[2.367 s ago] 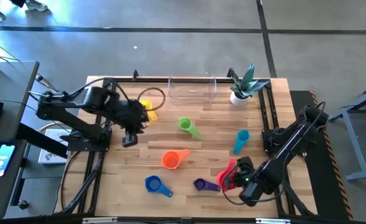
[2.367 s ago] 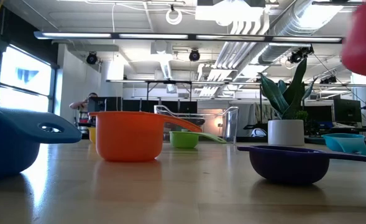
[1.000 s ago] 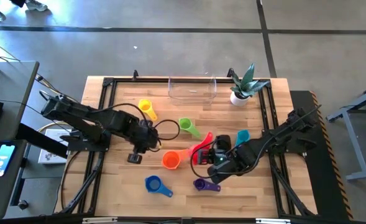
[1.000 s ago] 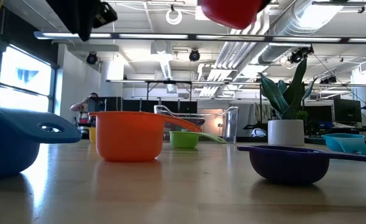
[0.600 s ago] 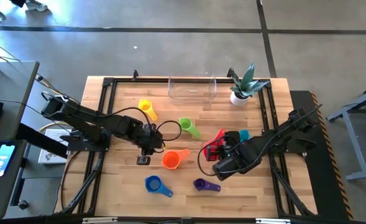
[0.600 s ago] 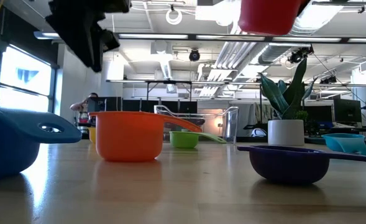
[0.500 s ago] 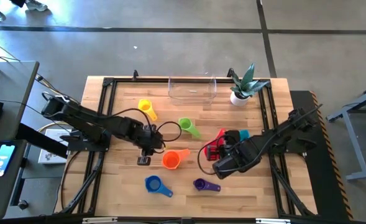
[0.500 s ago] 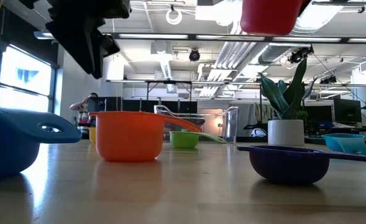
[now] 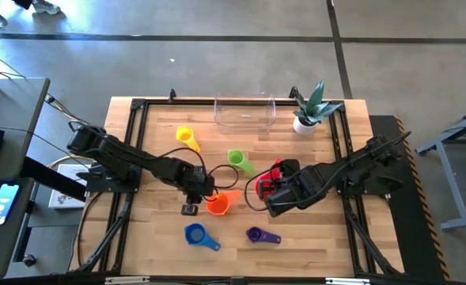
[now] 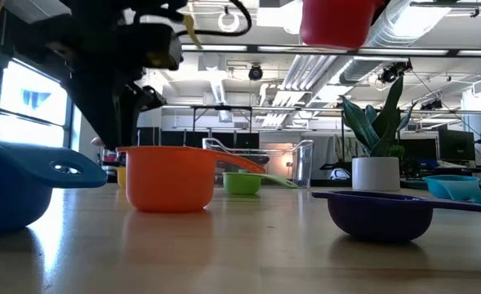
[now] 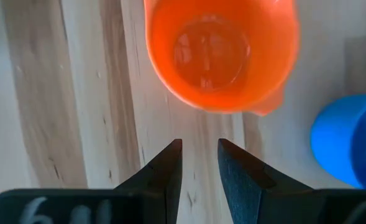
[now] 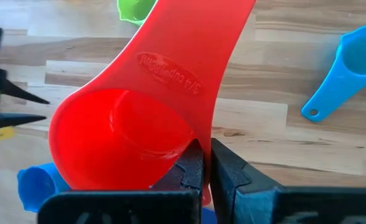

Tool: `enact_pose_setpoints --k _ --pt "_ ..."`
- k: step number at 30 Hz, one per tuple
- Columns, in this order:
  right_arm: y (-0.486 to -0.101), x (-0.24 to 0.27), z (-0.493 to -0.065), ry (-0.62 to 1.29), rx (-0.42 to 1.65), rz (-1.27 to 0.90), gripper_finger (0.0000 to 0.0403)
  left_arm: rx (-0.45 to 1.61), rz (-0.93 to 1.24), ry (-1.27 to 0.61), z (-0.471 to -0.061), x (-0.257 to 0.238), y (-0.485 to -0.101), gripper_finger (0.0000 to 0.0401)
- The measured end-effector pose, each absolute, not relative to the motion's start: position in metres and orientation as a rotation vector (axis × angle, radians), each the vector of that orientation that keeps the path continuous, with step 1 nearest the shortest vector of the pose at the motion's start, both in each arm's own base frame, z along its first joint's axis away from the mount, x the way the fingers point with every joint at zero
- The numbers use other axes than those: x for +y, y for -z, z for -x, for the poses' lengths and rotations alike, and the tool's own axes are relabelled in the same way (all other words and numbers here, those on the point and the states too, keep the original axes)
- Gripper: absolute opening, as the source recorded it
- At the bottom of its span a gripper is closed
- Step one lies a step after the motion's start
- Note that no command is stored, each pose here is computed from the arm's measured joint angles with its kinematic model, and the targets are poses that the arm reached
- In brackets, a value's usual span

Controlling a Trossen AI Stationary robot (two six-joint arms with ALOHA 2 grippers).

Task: Nest measuring cups in basket

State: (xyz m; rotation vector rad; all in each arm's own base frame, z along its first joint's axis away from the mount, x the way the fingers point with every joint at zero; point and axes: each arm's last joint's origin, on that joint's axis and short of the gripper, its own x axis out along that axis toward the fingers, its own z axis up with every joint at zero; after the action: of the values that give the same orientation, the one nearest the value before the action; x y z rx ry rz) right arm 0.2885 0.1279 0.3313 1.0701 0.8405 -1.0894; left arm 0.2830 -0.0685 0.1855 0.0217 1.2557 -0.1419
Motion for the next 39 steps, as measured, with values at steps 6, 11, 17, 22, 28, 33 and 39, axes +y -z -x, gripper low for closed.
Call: enact_pose_setpoints --k 6,11,17,22,28,33,39 --pt "-0.331 0.128 -0.289 1.086 0.842 -1.072 0.0 1.292 0.005 0.18 -0.291 -0.072 -0.168 0.0092" --pt "-0.331 0.128 -0.289 1.085 0.841 -1.072 0.0 1.291 0.009 0.186 -0.297 -0.073 -0.159 0.0092" --pt "-0.331 0.128 -0.289 1.075 0.85 -1.057 0.0 1.245 0.01 0.196 -0.303 -0.076 -0.156 0.0092" --pt "-0.331 0.128 -0.289 1.075 0.85 -1.057 0.0 1.172 0.014 0.231 -0.309 -0.078 -0.158 0.0092" --pt "-0.331 0.129 -0.289 1.073 0.863 -1.064 0.0 1.033 -0.01 0.299 -0.319 -0.085 -0.165 0.0092" --pt "-0.331 0.13 -0.288 1.077 0.893 -1.102 0.0 0.968 0.006 0.329 -0.324 -0.088 -0.168 0.0092" --pt "-0.332 0.135 -0.297 1.0 0.876 -1.196 0.0 0.963 -0.01 0.339 -0.323 -0.087 -0.172 0.0092"
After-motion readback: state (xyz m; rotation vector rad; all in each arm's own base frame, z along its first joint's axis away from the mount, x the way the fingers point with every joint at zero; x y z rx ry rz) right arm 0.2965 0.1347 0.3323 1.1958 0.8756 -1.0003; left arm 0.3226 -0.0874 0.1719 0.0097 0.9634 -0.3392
